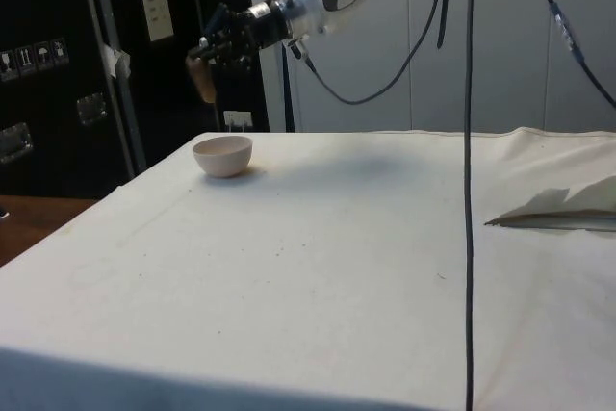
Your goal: Pour the coffee beans from the cup into the bowl.
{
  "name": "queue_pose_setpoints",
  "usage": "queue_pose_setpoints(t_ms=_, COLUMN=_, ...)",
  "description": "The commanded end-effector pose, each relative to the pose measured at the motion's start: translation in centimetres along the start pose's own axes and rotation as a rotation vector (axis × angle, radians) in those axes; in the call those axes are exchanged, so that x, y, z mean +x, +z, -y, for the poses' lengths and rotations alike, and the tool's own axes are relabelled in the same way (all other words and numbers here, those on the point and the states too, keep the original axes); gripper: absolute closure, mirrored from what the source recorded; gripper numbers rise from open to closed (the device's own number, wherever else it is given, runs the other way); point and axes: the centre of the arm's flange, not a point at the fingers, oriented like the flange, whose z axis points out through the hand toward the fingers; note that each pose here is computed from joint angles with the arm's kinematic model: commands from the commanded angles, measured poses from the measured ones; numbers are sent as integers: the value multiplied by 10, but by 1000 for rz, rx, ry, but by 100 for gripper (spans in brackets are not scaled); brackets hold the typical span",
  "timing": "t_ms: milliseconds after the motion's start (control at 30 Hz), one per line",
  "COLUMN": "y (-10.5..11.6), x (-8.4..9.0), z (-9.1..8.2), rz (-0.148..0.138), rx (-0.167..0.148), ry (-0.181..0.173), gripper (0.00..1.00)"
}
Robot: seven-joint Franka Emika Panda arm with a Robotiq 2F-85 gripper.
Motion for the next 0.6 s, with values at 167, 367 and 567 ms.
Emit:
queue_pose_setpoints(t_ms=167, y=-2, x=2, z=-5, rz=-16, rx=35, ry=13, gripper=100)
queue_pose_setpoints(t_ms=367, y=-5, x=3, z=-8, rz=-27, rx=62, ry=23, gripper=100)
queue_pose_setpoints(t_ms=567, y=-7, x=4, z=-8, rz=-40, rx=95, ry=29, gripper=100)
